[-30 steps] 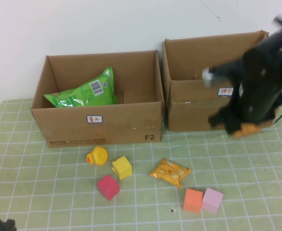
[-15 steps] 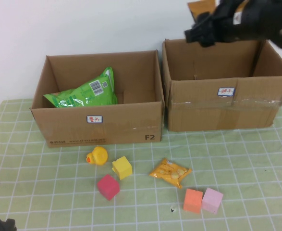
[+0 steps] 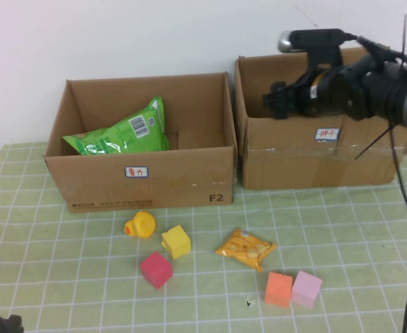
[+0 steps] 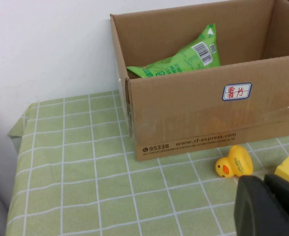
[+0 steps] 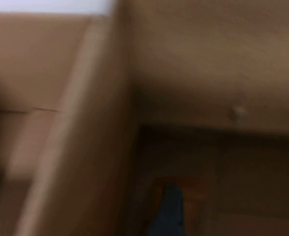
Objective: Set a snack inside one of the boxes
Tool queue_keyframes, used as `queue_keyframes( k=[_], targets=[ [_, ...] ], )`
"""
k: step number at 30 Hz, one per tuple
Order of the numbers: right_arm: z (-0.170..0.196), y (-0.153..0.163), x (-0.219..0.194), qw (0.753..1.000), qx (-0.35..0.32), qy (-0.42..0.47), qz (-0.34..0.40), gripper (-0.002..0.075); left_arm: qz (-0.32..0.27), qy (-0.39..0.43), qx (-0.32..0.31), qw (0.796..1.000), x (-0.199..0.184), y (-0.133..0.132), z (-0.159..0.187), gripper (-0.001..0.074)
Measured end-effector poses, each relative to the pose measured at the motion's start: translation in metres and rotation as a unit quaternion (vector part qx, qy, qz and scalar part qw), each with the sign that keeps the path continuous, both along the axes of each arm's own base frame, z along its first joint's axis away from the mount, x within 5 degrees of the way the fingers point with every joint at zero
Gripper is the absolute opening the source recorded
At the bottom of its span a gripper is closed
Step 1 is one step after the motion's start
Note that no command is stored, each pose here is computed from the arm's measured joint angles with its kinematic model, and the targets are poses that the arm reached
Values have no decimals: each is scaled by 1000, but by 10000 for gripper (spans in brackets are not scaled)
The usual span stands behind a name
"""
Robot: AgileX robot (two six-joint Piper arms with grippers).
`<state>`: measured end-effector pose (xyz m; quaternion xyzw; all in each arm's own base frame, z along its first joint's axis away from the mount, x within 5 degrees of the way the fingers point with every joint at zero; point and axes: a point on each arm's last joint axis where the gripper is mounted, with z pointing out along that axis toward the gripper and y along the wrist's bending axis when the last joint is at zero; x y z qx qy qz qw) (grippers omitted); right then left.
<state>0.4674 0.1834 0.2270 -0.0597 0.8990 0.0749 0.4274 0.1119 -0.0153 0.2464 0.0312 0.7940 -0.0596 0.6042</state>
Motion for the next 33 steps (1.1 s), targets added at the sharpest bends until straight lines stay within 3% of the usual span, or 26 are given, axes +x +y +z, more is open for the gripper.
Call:
queue_keyframes(
  k=[8,12,16,26,33],
  targets=[
    [33,-17,-30,994,-52,97,-16,630,0,0,0,1000,0,0,0,-1],
    [66,-13,-60,982,-119,129,66,630,0,-2,0,1000,0,0,0,-1],
    [78,13,-96,956,-152,180,176,631,0,-3,-1,1000,0,0,1,-1],
    [16,67,-148,911,-113,239,316,579,1,-3,-2,1000,0,0,1,-1],
    [-35,66,-173,887,-128,251,365,568,1,-3,-2,1000,0,0,1,-1]
  ],
)
